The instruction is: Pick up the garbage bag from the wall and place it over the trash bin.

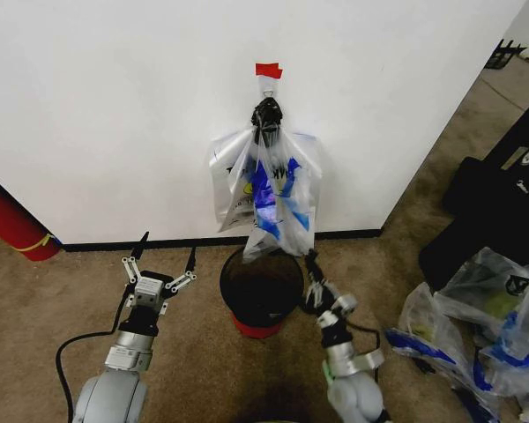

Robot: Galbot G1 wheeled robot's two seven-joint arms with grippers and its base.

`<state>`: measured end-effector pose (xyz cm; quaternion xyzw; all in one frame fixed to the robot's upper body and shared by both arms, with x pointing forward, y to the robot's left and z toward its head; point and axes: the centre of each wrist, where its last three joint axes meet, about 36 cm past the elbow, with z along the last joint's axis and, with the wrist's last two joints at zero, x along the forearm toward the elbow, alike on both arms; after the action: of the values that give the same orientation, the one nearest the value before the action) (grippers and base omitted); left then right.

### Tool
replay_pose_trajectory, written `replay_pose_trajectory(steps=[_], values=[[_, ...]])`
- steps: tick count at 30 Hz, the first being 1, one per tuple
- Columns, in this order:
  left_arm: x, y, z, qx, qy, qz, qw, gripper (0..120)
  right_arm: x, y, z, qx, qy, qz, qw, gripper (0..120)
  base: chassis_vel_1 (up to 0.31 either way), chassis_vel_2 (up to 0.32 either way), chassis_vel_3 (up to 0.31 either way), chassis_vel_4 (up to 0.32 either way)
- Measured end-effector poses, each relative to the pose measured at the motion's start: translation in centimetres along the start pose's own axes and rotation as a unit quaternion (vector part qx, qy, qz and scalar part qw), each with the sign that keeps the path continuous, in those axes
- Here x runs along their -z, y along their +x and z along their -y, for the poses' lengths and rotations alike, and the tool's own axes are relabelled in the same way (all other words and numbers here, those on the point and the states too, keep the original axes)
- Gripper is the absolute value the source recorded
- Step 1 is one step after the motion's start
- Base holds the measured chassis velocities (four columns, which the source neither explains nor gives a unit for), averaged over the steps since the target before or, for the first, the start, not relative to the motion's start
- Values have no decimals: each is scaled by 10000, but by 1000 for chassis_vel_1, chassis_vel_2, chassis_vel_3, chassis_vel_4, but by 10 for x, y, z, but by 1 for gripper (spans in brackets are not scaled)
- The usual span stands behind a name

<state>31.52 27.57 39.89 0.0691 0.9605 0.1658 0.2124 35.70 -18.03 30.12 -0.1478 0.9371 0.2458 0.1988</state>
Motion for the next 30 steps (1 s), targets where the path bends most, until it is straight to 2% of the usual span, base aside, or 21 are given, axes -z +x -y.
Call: replay_pose_trajectory(steps=[5,10,15,21,22,23,25,28,30], values=[[-3,0,1,10,15,6,10000,100,-5,9,7,-136,37,-149,9998,0,0,0,0,0],[-3,-3,4,0,46,24,10000,100,-11,20,14,-115,331,-298,9989,0,0,0,0,0],[-4,-4,6,-9,57,31,10000,100,-16,34,29,-170,813,-414,9957,9,0,0,0,0],[-4,-4,4,-23,36,26,10000,100,-23,59,45,-71,1572,-616,9856,29,0,0,0,0],[-4,-4,4,-23,36,26,10000,100,-23,59,45,-71,1572,-616,9856,29,0,0,0,0],[-4,-3,4,-26,37,24,10000,100,-23,64,46,-20,1681,-629,9838,37,0,0,0,0],[-4,-3,5,-28,40,24,10000,100,-21,67,46,26,1739,-602,9829,45,0,0,0,0],[-4,-3,5,-29,40,24,10000,100,-18,65,43,58,1755,-529,9830,52,0,0,0,0],[-4,-3,5,-29,41,24,10000,100,-10,54,38,130,1795,-347,9831,63,0,0,0,0]])
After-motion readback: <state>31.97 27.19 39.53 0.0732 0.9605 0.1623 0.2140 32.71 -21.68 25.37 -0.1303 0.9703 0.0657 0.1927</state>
